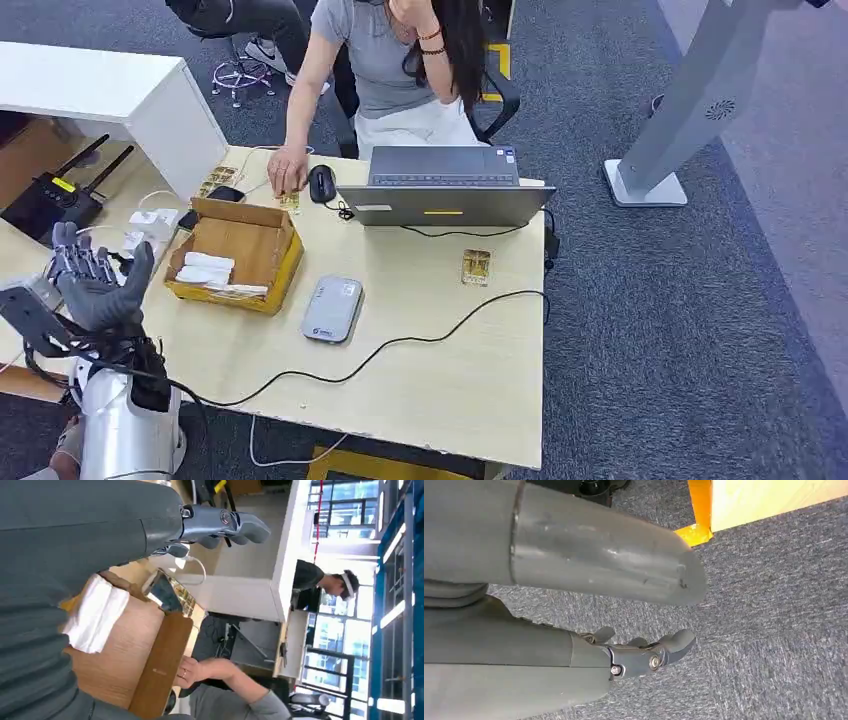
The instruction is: Pass the card to the sensor for recognition and then transmit it.
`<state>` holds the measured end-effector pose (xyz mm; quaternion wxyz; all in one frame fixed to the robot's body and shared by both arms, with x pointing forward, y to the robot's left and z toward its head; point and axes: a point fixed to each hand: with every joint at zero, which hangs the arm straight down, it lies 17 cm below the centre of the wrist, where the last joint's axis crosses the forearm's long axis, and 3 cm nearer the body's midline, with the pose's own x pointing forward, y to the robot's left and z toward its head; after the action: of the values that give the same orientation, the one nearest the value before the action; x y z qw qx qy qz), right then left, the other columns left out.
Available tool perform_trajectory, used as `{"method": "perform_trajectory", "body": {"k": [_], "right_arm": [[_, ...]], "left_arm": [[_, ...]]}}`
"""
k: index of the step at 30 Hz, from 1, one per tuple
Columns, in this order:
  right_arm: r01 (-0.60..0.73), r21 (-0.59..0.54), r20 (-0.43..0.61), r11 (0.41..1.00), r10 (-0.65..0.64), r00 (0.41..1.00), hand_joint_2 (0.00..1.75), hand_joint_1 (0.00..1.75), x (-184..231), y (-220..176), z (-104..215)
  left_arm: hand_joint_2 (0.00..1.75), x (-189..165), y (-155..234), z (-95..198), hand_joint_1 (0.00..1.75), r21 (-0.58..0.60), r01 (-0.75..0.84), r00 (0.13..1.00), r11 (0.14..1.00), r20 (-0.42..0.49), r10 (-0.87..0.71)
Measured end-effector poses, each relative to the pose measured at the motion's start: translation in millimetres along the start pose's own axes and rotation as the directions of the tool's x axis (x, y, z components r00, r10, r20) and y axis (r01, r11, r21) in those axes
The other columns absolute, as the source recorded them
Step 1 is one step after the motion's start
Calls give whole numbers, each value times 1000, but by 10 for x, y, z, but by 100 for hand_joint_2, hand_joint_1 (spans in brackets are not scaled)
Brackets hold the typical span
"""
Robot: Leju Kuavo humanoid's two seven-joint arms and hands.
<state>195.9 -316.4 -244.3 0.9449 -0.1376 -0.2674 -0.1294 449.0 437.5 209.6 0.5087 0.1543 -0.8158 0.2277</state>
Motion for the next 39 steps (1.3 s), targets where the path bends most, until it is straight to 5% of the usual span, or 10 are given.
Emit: {"method": "perform_trajectory", "body": {"k": [13,21,39], "right_arm": [[-37,34,9,999,37,999,0,0,85,135,4],[-67,57,14,996,66,998,0,0,140,222,7],[-135,104,34,985,132,991,0,0,260,401,18]], "left_arm": [[175,55,-1034,-447,0,-184,273,962,944,66,-266],[175,119,-1574,-672,0,-255,495,868,830,171,-465],[175,591,-2293,-1214,0,-111,886,446,449,464,-765]]}}
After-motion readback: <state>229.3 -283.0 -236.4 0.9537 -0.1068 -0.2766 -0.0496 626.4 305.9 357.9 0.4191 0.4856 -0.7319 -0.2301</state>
